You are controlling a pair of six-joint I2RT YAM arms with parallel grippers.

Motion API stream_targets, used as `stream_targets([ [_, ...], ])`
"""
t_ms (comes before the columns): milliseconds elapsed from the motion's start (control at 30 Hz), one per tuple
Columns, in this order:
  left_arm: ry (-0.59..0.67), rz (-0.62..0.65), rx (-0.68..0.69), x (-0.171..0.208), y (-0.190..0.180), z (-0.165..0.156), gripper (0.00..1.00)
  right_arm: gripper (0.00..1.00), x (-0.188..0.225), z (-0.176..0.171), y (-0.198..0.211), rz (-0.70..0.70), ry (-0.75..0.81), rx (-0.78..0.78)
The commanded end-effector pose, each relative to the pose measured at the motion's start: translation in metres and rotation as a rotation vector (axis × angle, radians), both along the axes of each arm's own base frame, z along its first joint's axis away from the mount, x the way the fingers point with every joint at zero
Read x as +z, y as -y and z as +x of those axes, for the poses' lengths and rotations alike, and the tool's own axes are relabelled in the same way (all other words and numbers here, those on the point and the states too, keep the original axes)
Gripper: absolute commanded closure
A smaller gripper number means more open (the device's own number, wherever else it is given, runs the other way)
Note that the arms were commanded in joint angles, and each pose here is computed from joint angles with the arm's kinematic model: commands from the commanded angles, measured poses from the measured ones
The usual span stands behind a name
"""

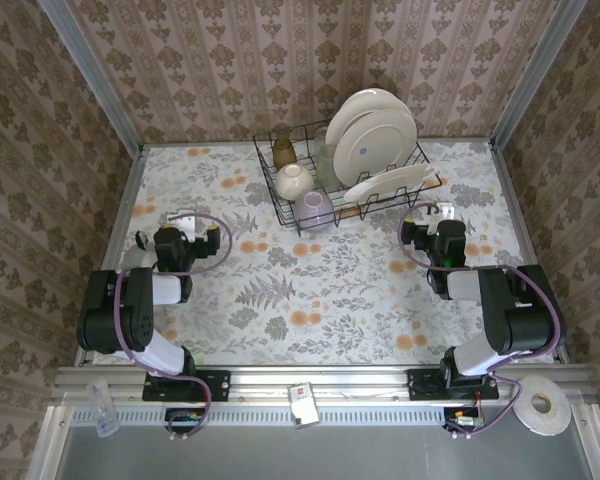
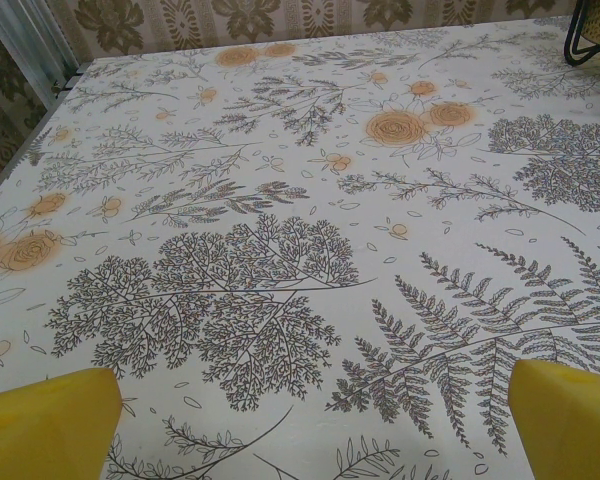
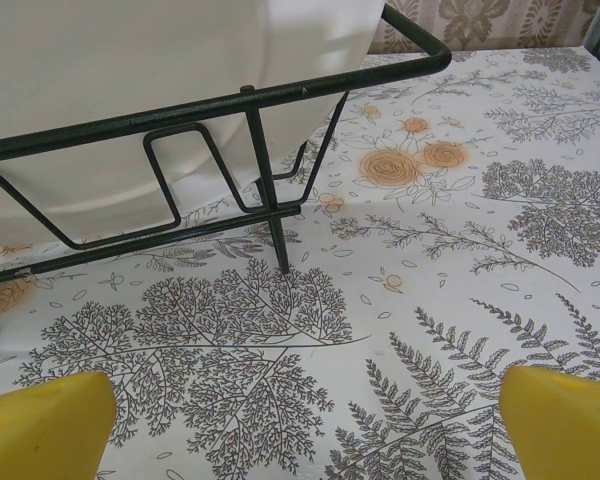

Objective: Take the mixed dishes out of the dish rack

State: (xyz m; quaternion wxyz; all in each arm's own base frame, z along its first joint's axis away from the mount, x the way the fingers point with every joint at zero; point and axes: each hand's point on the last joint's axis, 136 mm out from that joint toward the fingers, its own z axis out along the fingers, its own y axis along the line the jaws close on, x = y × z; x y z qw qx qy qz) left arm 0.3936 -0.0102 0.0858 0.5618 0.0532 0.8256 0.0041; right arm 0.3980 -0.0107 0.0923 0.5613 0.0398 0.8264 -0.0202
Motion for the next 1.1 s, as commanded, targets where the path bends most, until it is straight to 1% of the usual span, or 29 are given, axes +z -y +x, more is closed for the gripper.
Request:
stream_targets([
  [0, 0.035, 0.009, -0.005, 0.01, -0.001, 0.008, 0.0, 0.0, 0.005, 0.004, -0.005, -0.001, 0.017, 0.029],
  [367, 0.037, 0.007, -0.004, 0.01, -0.001, 0.007, 0.0, 0.0, 0.005, 0.002, -0.006, -0.002, 0.02, 0.029],
  [433, 0.041, 0.007, 0.021, 0.011, -0.006, 0.008, 0.0, 0.0, 0.005, 0.002, -0.006, -0.002, 0.02, 0.029],
  [533, 0.063, -0.002, 0.105, 0.012, -0.02, 0.004, 0.0, 0.0, 0.005, 0.003, -0.006, -0.002, 0.022, 0.029],
  [700, 0.076, -0.022, 0.104, 0.013, -0.022, 0.002, 0.0, 0.0, 0.005, 0.002, -0.005, 0.0, 0.022, 0.027],
  [767, 0.078, -0.017, 0.13, 0.021, -0.026, -0.001, 0.0, 0.0, 0.019, -0.002, 0.003, -0.005, 0.05, -0.023],
  [833, 0.083, -0.005, 0.139, 0.034, -0.027, -0.006, 0.0, 0.0, 0.046, -0.009, 0.02, 0.001, 0.049, -0.131],
  [900, 0.058, 0.0, 0.204, 0.05, -0.034, -0.014, 0.0, 0.0, 0.066, -0.018, 0.036, 0.006, 0.02, -0.238],
  [933, 0.05, -0.004, 0.236, 0.057, -0.037, -0.017, 0.0, 0.0, 0.076, -0.022, 0.042, 0.021, 0.02, -0.281],
  [1000, 0.066, -0.012, 0.27, 0.079, -0.037, -0.023, 0.0, 0.0, 0.095, -0.031, 0.05, 0.104, 0.015, -0.371],
  [1033, 0.072, -0.019, 0.283, 0.087, -0.036, -0.026, 0.0, 0.0, 0.101, -0.032, 0.047, 0.129, 0.016, -0.362],
  [1067, 0.066, -0.052, 0.325, 0.095, -0.04, -0.032, 0.0, 0.0, 0.109, -0.032, 0.043, 0.157, 0.028, -0.345],
])
